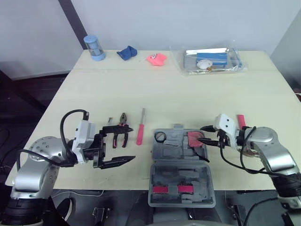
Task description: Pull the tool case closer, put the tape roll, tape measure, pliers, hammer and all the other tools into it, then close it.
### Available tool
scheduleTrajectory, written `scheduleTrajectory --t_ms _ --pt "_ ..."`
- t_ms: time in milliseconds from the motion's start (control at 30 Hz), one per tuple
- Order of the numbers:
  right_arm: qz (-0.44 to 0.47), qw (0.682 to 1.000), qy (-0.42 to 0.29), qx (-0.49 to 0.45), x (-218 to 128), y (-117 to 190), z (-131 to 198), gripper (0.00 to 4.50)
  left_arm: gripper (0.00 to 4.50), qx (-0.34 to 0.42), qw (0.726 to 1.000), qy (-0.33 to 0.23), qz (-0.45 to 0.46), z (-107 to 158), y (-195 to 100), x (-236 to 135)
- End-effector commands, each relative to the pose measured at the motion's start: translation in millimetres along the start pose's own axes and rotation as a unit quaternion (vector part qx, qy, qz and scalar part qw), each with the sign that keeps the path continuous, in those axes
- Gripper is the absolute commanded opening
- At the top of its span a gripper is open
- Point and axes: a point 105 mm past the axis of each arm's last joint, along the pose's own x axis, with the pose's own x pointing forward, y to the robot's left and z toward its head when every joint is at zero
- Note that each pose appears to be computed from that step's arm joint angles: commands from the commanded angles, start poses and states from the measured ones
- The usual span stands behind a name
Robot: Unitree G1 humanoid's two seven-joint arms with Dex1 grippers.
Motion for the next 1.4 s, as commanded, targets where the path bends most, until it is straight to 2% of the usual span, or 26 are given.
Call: scheduleTrajectory --t_ms 33,167,400,500,733,900,1067,1167,1300,1400 --pt "0.001 0.998 -0.062 -0.010 -1.6 3.8 5.8 2.29 4.50 0.015 1.000 -0.003 -0.003 5.0 -0.5 -0.1" --pt "0.004 0.995 -0.101 0.011 0.8 2.8 1.0 2.29 4.50 0.016 1.000 -0.003 -0.002 5.5 -0.1 0.2" --pt "0.013 0.996 -0.082 0.031 14.6 4.0 -31.1 2.29 4.50 0.018 1.000 -0.002 -0.004 8.0 2.1 1.1" --pt "0.023 0.998 -0.049 0.042 19.7 7.6 -49.4 2.29 4.50 0.019 1.000 -0.001 -0.004 9.3 2.9 1.5" --pt "0.044 0.992 0.091 0.082 21.3 18.4 -100.8 2.29 4.50 0.017 1.000 0.000 -0.003 11.2 2.2 2.4" --pt "0.054 0.987 0.127 0.080 21.8 23.1 -107.5 2.29 4.50 0.014 1.000 -0.001 -0.002 11.6 1.1 3.3" --pt "0.017 0.997 0.061 0.040 27.0 10.5 -76.4 2.29 4.50 0.002 1.000 -0.013 0.021 12.1 3.4 1.5" --pt "-0.011 1.000 -0.005 0.017 21.4 1.7 -47.9 2.29 4.50 -0.010 0.999 -0.023 0.046 10.6 6.3 -3.2" --pt "-0.075 0.992 -0.106 -0.005 -3.2 -5.4 -11.0 2.29 4.50 -0.036 0.994 -0.027 0.101 -0.4 9.3 -18.7" --pt "-0.101 0.987 -0.123 -0.001 -23.8 1.8 -8.6 2.29 4.50 -0.048 0.990 -0.011 0.136 -14.7 5.1 -31.3"
